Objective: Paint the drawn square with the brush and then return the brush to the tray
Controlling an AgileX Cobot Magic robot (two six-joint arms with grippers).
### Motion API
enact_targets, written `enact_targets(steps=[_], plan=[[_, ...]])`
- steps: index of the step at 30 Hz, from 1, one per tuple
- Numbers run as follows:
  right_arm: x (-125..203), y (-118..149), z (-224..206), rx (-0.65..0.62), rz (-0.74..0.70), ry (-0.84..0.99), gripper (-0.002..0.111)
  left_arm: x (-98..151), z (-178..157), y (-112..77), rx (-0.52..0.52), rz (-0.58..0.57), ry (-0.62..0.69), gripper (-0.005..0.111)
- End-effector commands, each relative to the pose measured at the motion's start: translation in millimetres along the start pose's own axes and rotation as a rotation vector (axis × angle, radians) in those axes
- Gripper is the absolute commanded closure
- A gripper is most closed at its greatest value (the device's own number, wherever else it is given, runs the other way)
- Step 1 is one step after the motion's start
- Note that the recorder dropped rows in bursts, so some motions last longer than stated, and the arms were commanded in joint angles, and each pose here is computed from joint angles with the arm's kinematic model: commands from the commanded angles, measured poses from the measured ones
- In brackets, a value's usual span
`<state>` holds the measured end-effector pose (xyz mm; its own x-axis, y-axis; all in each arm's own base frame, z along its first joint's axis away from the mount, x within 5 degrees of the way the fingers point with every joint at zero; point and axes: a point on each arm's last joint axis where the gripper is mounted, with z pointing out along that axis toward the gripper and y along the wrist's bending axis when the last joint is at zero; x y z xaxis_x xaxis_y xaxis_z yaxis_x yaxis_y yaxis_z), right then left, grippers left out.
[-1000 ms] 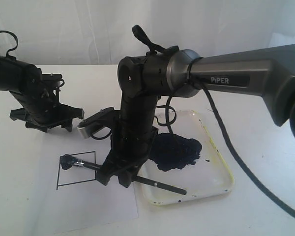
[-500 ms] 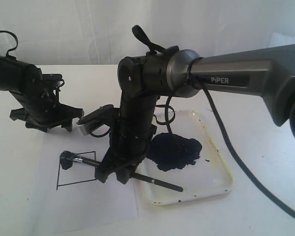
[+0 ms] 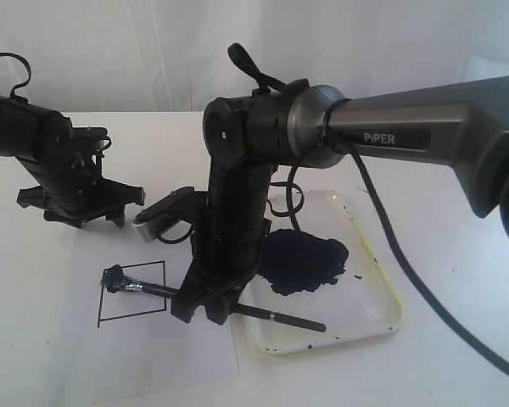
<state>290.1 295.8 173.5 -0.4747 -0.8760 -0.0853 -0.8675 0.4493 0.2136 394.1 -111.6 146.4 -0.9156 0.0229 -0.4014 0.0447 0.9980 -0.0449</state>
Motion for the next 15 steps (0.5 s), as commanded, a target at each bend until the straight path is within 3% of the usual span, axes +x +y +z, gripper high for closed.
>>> enact_targets(steps=[1, 15], plan=[[3.1, 3.7, -2.7, -0.024, -0.044, 0.032, 0.108, 9.2, 6.0, 1.7, -0.025, 0.004, 0.071, 0.038], [6.1, 4.1, -2.8, -0.032, -0.095, 0.065, 0.108, 9.2, 6.0, 1.7, -0.025, 0.004, 0.071, 0.038]])
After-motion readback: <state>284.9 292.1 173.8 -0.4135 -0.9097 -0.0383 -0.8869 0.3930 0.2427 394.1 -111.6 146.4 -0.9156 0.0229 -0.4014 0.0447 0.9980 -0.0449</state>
